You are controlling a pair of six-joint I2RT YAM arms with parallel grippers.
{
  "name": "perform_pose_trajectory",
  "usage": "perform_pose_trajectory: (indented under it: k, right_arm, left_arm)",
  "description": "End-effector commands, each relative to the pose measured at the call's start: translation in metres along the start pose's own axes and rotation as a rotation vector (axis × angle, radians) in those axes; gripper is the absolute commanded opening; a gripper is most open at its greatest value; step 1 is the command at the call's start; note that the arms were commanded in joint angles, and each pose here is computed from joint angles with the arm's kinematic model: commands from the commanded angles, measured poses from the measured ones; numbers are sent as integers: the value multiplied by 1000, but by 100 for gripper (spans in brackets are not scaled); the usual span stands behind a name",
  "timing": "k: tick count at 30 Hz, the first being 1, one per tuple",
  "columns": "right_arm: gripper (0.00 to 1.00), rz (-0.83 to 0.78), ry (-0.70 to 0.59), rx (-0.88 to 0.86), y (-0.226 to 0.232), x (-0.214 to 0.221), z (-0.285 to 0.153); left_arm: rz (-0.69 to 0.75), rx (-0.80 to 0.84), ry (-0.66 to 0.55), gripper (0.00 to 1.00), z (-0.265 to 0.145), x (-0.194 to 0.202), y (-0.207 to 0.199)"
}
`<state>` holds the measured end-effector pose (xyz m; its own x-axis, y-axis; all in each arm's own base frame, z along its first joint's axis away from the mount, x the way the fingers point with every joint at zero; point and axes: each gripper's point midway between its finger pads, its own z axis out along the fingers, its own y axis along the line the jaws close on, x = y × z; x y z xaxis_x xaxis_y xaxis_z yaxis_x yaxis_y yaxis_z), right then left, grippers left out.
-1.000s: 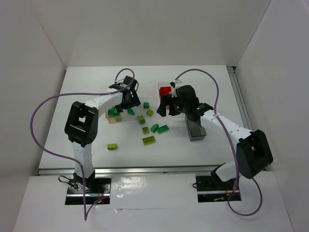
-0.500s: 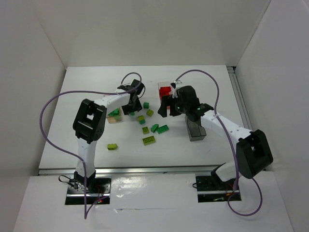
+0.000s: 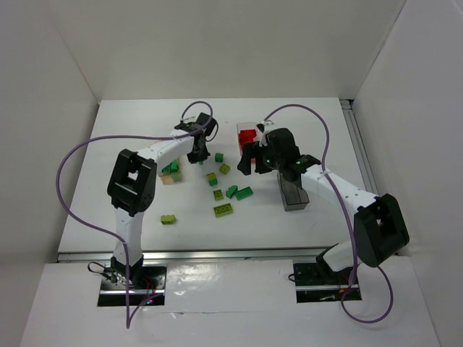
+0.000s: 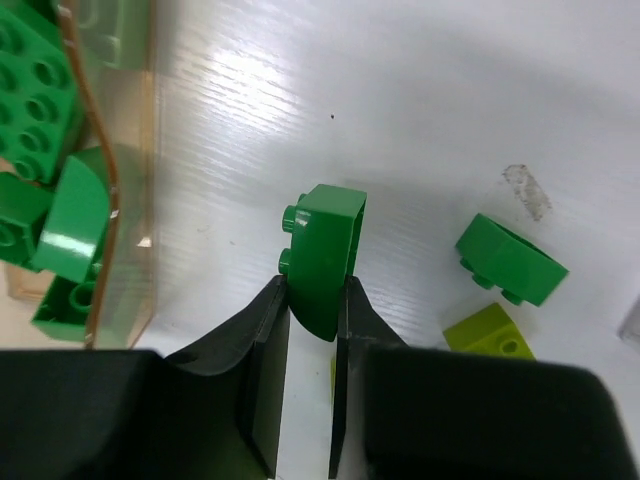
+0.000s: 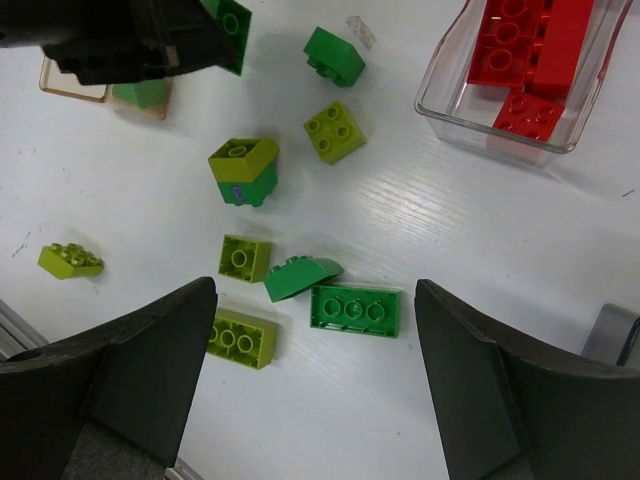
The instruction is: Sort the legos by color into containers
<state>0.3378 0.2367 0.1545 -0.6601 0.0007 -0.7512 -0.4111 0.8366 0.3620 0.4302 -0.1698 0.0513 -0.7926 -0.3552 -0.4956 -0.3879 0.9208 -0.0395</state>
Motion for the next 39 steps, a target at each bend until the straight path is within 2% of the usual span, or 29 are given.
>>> perform_pose_trajectory:
  k: [1,8,12,18,20,21,22,25,29,34,35,36,39]
  right_arm:
    - [87,-12,-23,-15,2,-5,-6]
    - [87,-12,-15,-32,4,-5,-2]
    - [87,-10,-3,-40,5,-2,0]
    - [87,-12,-12,-43,5,-4,0]
    - [87,-10,-3,-40,4,-1,3]
    - [87,-10,-3,-40,4,-1,3]
    - [87,-12,-13,-43,6,-6,2]
    - [87,-12,-13,-43,6,-6,2]
    - [87,-12,-13,-43,6,-6,2]
    - [87,0,-16,-34,5,-5,0]
    - [87,9,-16,-35,5,-5,0]
    - [87,8,-30,-25,4,-8,-2]
    - [87,8,-41,-3,1,-9,-7]
  left_arm:
    - [-20,43,-142,24,-52,-46,-3]
    - [-62,26,-200,24,-73,-72,25]
    - [-84,-25,-218,24,-71,-80,49]
    - [-133,-109,-173,26,-54,-75,91]
    - [-141,-108,-165,34,-50,-74,94]
    - [-136,-116,-156,41,-46,-71,94]
    - [-137,-116,-150,61,-45,-73,98]
    - [-122,-105,-127,73,-41,-68,95]
    - [-67,-2,-174,73,-65,-70,64]
    - [75,214,-147,75,-83,-51,-9]
    - [85,246,-141,78,-85,-50,-23]
    - [119,264,-131,87,-85,-42,-35]
    - [165,280,-105,100,-69,-32,-63]
